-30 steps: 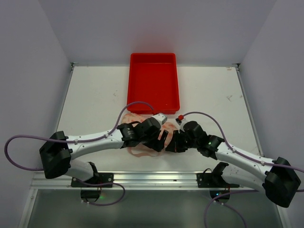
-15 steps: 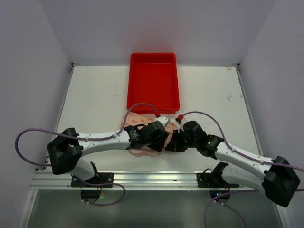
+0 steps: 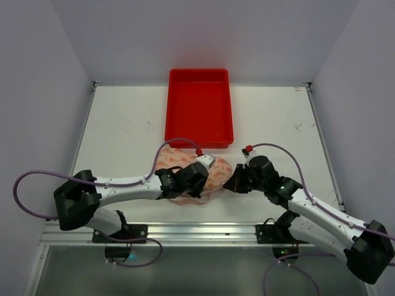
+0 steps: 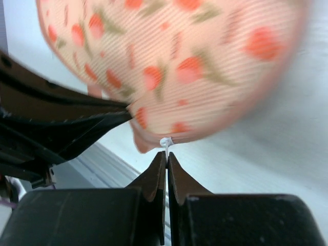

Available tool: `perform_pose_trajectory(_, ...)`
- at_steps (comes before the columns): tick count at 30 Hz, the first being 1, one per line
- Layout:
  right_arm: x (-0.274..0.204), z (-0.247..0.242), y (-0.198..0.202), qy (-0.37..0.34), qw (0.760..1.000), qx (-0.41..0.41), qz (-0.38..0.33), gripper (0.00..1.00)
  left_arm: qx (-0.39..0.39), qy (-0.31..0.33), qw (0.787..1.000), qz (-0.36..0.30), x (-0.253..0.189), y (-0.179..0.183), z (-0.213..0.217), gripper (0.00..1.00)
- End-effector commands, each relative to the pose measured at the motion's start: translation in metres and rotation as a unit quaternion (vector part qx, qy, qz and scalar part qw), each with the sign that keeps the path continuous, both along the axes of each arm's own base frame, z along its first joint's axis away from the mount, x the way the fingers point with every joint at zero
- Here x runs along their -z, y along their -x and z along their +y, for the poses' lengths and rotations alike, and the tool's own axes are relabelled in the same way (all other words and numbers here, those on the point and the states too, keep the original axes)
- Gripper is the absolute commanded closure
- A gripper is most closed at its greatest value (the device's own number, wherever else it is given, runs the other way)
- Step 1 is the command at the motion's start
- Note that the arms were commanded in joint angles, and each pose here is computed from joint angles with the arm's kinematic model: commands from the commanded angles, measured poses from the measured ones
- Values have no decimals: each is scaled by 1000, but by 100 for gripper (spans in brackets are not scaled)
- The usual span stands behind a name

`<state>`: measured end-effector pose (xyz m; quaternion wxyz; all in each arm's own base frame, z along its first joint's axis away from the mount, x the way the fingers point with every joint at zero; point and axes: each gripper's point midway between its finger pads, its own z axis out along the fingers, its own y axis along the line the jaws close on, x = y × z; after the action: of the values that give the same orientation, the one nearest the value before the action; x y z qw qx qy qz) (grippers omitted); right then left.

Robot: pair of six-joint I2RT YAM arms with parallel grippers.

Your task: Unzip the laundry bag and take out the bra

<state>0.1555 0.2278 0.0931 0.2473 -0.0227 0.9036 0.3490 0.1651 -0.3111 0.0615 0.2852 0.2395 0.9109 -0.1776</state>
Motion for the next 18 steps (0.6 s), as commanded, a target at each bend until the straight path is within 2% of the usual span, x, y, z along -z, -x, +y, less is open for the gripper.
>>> perform_pose_trajectory(1,-4,-35,-24,4,996,85,-16,100,-15,-23,1000,-9,10,6,30,100)
perform_pose_trajectory(7,-11,-72,-42,27,987,155,-36,100,-36,-46,998,4,30,19,62,100)
perform_pose_trajectory(12,-15,-89,-59,39,980,192,-37,100,-50,-42,998,10,33,27,79,100)
perform_pose_trajectory(18,-25,-73,-69,21,988,147,-40,100,-70,-23,997,10,32,32,91,100)
